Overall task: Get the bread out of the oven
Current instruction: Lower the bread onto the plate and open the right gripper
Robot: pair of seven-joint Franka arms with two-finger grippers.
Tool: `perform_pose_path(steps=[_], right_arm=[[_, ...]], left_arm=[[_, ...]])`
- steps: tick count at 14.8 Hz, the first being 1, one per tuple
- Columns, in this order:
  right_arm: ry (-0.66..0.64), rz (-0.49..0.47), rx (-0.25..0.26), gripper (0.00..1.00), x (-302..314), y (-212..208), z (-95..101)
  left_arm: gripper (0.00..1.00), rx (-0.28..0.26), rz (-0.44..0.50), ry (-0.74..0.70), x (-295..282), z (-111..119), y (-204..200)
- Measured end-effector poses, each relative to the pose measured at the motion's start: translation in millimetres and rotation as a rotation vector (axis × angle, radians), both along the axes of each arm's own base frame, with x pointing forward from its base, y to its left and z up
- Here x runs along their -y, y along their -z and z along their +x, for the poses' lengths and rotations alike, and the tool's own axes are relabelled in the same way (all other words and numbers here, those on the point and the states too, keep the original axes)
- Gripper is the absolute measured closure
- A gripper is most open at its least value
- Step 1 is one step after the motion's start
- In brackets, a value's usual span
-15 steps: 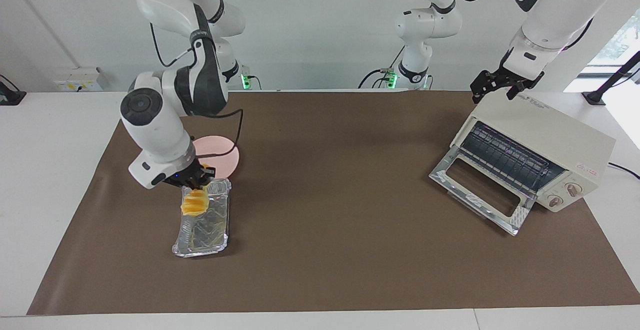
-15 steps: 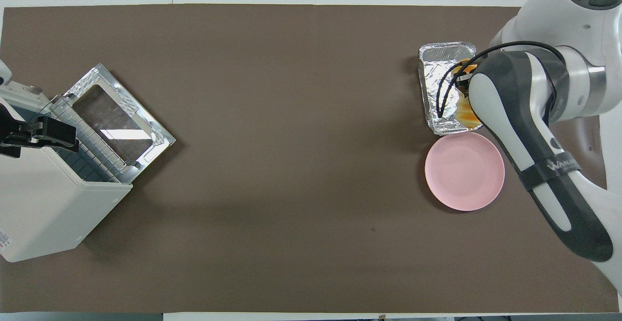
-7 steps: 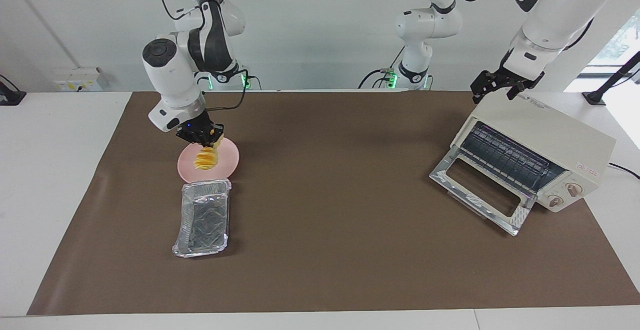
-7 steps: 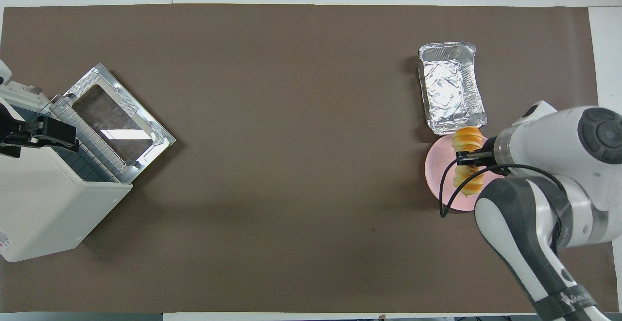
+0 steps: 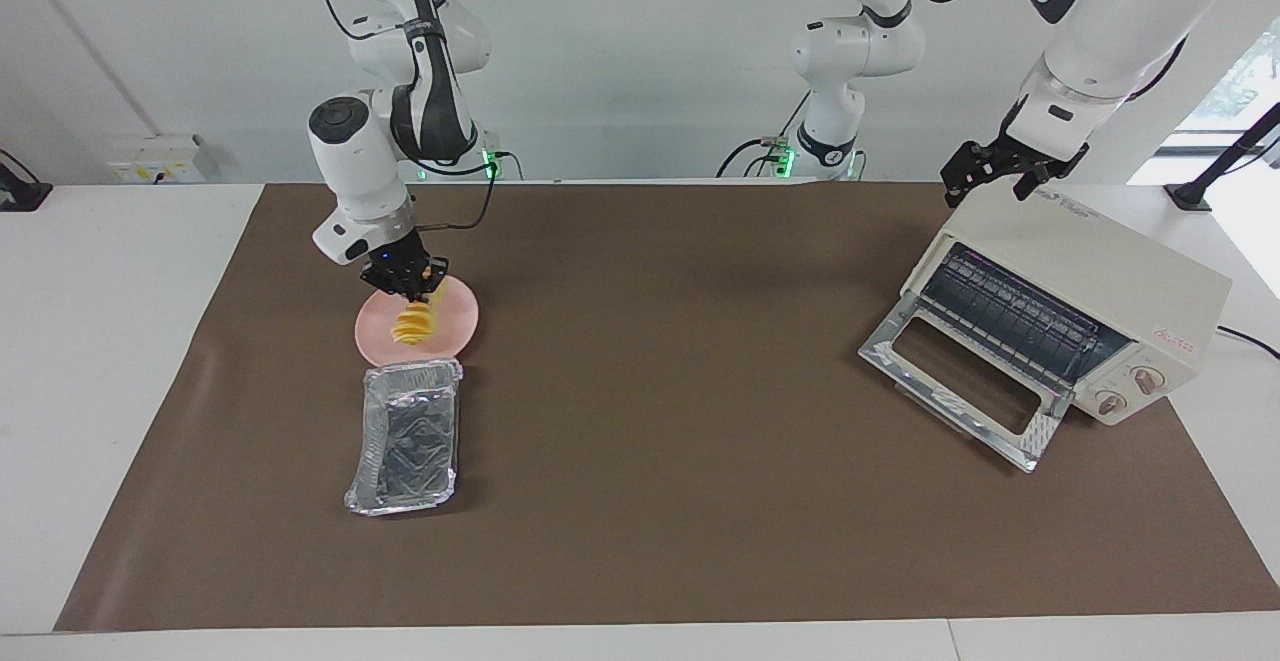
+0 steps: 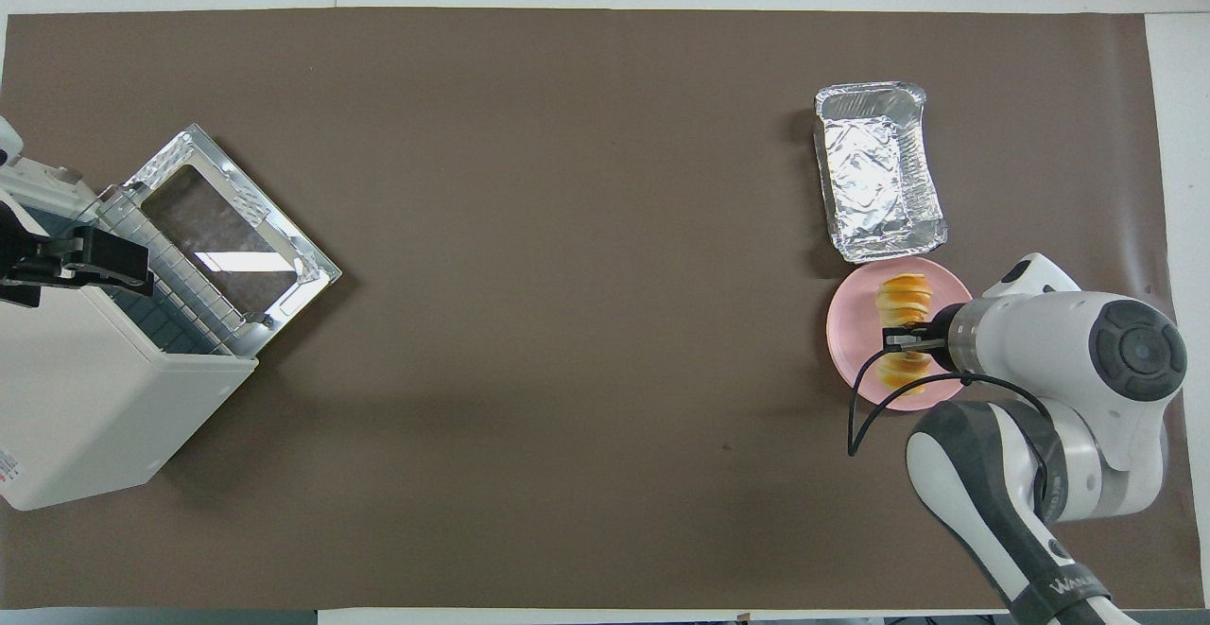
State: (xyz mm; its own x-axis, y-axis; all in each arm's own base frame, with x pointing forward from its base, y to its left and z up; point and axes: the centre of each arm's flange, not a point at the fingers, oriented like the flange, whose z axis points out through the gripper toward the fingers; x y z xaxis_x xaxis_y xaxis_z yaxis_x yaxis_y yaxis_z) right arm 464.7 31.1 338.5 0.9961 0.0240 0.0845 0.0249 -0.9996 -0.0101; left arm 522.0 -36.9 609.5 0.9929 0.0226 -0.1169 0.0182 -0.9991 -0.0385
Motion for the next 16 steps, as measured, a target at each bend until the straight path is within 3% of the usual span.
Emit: perform_pose_path(steps=[3,4,8,10,13,16], right_arm=[[-0.002,0.0,-0.005,0.89,-1,10,1.1],[-0.003,0.0,-0.007,0.84,-1,11,1.1],[-0.003,0.0,-0.007,0.43,-1,8,2.9],[-0.003,-0.001,-0.032,0.23,-2,-2,8.4],[-0.002,-0.001,-0.058,0.0,-2,-50,30.4],[-0.027,0.0,-0.048,0.0,3,-123,53.8]], left_arm=[[0.0,0.0,0.0,0.0,0,0,0],[0.0,0.0,0.0,0.0,0,0,0],[0.0,0.0,0.0,0.0,0,0,0],[0.0,0.0,0.0,0.0,0,0,0],[0.0,0.0,0.0,0.0,0,0,0],[0.0,0.0,0.0,0.0,0,0,0]])
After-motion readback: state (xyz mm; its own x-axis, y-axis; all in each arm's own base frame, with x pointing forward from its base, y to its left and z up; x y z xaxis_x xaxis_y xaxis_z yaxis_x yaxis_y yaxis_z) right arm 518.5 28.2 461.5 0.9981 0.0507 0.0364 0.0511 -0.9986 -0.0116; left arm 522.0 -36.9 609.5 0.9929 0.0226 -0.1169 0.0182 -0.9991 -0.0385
